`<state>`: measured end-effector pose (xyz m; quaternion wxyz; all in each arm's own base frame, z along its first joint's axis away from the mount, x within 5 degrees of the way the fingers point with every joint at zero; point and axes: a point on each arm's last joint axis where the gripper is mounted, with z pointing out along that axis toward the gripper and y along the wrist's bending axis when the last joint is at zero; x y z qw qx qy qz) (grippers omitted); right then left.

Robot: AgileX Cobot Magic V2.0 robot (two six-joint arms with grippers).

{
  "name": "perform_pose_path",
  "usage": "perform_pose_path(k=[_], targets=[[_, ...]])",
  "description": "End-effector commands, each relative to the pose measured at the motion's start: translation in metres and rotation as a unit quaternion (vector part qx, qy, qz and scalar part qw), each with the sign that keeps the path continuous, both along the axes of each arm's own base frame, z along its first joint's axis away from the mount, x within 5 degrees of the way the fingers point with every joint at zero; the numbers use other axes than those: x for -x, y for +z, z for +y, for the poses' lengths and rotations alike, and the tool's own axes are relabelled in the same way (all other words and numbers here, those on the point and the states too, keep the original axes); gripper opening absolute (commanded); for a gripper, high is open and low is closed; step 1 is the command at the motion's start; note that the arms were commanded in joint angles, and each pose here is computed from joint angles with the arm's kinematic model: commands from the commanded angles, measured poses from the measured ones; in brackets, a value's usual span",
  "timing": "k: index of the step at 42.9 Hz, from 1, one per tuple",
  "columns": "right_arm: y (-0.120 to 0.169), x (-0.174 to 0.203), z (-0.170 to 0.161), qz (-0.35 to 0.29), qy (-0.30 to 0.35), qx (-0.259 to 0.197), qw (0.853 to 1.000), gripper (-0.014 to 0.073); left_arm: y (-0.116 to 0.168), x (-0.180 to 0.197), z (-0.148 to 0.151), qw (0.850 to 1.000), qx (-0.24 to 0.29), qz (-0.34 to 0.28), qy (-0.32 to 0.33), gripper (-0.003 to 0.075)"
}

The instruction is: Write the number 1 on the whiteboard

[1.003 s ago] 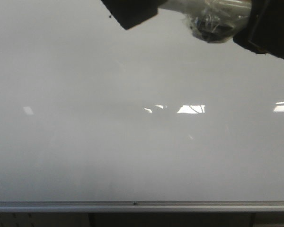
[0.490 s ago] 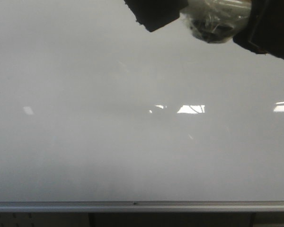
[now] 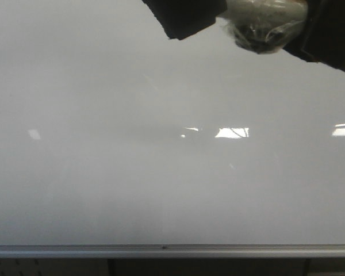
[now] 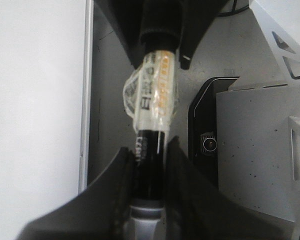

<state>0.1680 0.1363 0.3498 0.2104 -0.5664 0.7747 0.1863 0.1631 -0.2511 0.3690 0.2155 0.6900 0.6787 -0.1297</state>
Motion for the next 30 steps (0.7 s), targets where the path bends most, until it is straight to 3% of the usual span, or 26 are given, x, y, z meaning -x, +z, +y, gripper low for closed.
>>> perform_pose_path(k=[1,8,17,20,30], targets=[[0.014,0.01,-0.005,0.016,-0.011,-0.012,1.0,0.0443,0.024,-0.002,0.006,0.997,0.051,-0.036,0.039,-0.002],[0.025,0.007,-0.033,-0.028,-0.114,-0.004,0.993,0.0457,0.034,-0.015,0.028,0.985,0.053,-0.045,0.16,-0.002],[0.045,0.017,-0.077,-0.083,-0.269,-0.018,0.959,0.0457,0.048,-0.023,0.082,0.947,0.105,-0.046,0.299,-0.002],[0.048,0.022,-0.085,-0.1,-0.294,-0.029,0.95,0.0457,0.045,-0.024,0.107,0.928,0.121,-0.065,0.347,-0.002],[0.051,0.027,-0.09,-0.127,-0.313,-0.044,0.94,0.0457,0.014,-0.02,0.19,0.832,0.169,-0.134,0.512,-0.002]])
